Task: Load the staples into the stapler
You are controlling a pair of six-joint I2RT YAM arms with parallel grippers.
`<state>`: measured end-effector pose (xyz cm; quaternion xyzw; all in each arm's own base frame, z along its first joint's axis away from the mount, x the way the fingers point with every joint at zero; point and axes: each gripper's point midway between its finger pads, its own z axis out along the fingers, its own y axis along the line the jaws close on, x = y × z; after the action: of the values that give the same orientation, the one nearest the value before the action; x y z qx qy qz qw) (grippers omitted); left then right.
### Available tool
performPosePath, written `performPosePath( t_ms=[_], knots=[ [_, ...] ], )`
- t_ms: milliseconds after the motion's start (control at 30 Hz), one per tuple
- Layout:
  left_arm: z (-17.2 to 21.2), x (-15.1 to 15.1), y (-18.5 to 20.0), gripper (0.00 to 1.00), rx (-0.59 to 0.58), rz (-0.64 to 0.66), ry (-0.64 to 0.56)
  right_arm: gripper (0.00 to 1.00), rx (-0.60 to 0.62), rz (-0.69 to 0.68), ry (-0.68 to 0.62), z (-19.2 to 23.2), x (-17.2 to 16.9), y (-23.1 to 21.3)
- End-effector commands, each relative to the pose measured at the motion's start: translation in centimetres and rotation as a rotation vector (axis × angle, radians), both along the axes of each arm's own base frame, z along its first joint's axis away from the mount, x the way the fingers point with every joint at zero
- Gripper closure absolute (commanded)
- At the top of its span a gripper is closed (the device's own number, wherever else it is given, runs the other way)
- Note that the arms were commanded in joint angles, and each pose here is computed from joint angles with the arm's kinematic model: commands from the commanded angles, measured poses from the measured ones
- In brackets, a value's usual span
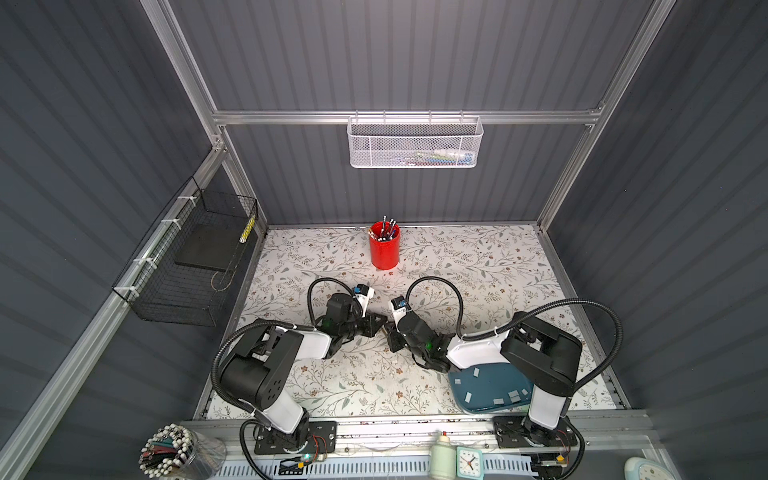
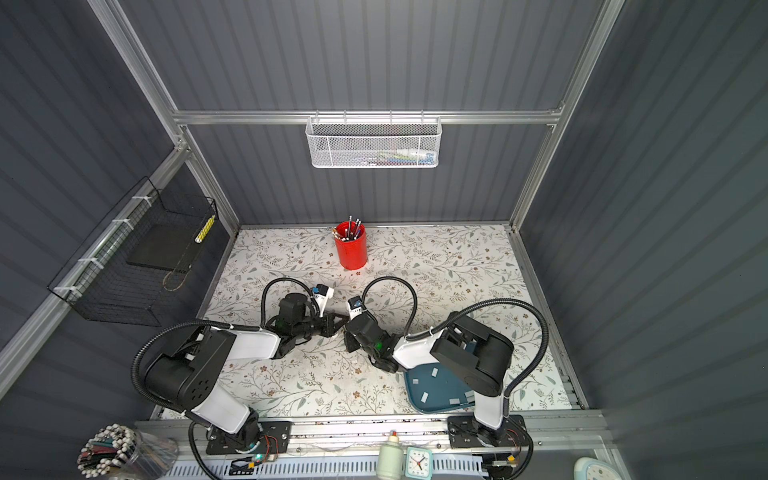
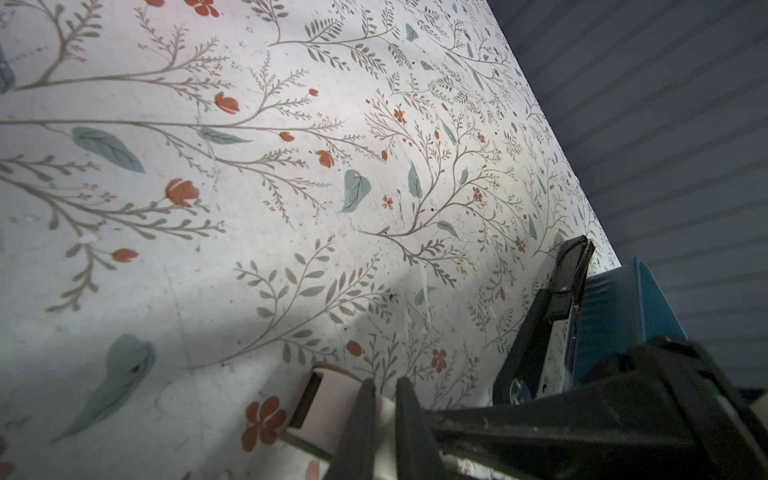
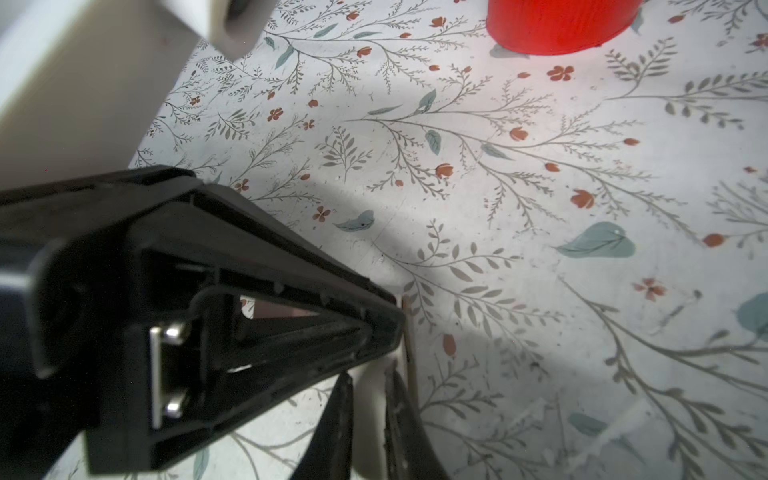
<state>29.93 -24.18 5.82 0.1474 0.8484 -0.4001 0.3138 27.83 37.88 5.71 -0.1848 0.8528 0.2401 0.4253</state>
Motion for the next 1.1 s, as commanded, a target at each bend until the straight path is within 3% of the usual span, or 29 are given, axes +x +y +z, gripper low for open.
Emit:
performPosePath(
  t_ms=[0, 333, 733, 900, 1067],
  knots=[
    [-0.9, -0.4, -0.3, 0.86, 0.026, -0.024, 0.024, 0.82, -0.129, -0.023, 0.101, -4.5, -1.0, -1.8],
    [-1.1, -0.1, -0.2, 0.86, 0.056, -0.014, 0.026, 0.85, -0.218, -0.053, 0.179, -9.5, -2.6, -3.9],
    [-1.2, 0.1, -0.4, 0.85, 0.078, -0.017, 0.022, 0.81, -0.250, -0.095, 0.181, -11.0, -3.3, -5.1],
    [-0.5, 1.0, -0.4, 0.81, 0.089, 0.000, 0.006, 0.70, -0.215, -0.128, 0.154, -6.0, -0.7, -3.9],
    [2.0, 2.4, -0.4, 0.66, 0.126, 0.019, -0.046, 0.48, -0.181, -0.207, 0.104, 1.4, 2.2, -4.6]
  ],
)
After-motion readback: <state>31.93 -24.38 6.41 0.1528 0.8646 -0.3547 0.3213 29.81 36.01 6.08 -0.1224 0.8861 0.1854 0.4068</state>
